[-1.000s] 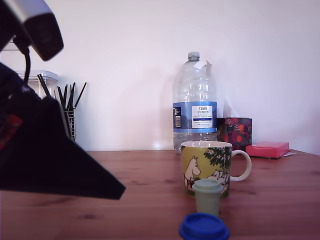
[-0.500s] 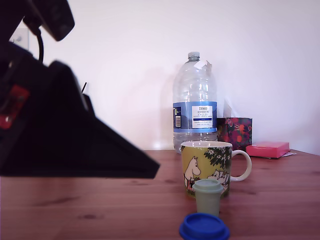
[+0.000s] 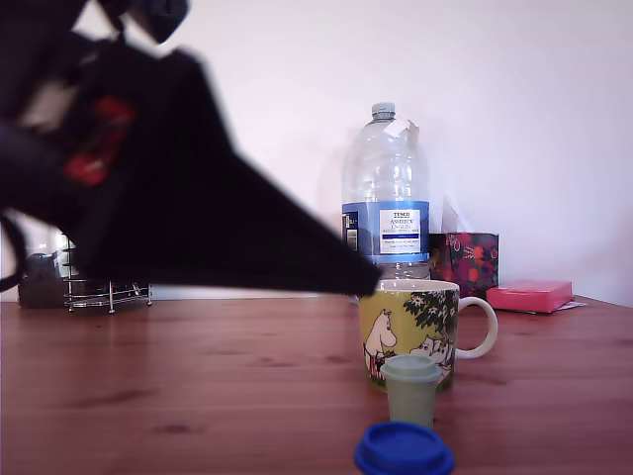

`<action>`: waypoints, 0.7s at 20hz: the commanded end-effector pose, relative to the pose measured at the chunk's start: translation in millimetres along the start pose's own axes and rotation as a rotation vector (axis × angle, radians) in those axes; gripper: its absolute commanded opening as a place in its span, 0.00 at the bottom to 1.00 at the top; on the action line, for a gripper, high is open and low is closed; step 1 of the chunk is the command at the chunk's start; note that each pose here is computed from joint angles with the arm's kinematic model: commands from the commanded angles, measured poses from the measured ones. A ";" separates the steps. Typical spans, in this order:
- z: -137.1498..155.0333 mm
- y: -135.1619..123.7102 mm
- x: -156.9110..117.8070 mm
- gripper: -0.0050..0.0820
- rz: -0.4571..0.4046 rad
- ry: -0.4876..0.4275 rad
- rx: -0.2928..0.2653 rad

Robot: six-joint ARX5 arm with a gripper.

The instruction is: Pick up the coffee capsules from the table one by one and drop them inside the nearest coffee cup

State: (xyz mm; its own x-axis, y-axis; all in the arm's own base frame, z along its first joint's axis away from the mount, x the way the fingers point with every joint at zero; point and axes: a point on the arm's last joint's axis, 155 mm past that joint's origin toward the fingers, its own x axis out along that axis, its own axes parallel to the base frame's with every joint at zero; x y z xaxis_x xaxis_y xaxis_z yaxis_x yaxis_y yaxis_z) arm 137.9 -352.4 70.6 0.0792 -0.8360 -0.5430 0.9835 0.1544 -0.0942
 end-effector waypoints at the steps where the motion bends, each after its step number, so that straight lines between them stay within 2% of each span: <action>1: -4.8 -1.0 7.0 0.68 -0.009 0.048 0.024; 7: -22.5 -1.6 22.2 0.68 -0.030 0.198 0.059; 10: -36.2 -0.8 26.1 0.68 -0.028 0.261 0.048; 14: -38.9 2.9 26.6 0.68 -0.008 0.271 0.055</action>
State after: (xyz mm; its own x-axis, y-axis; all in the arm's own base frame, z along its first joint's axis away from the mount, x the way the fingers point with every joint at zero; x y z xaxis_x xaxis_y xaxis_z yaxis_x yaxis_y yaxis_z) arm 136.7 -352.4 24.8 0.0316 -0.6658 -0.7454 0.9905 0.1206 -0.0658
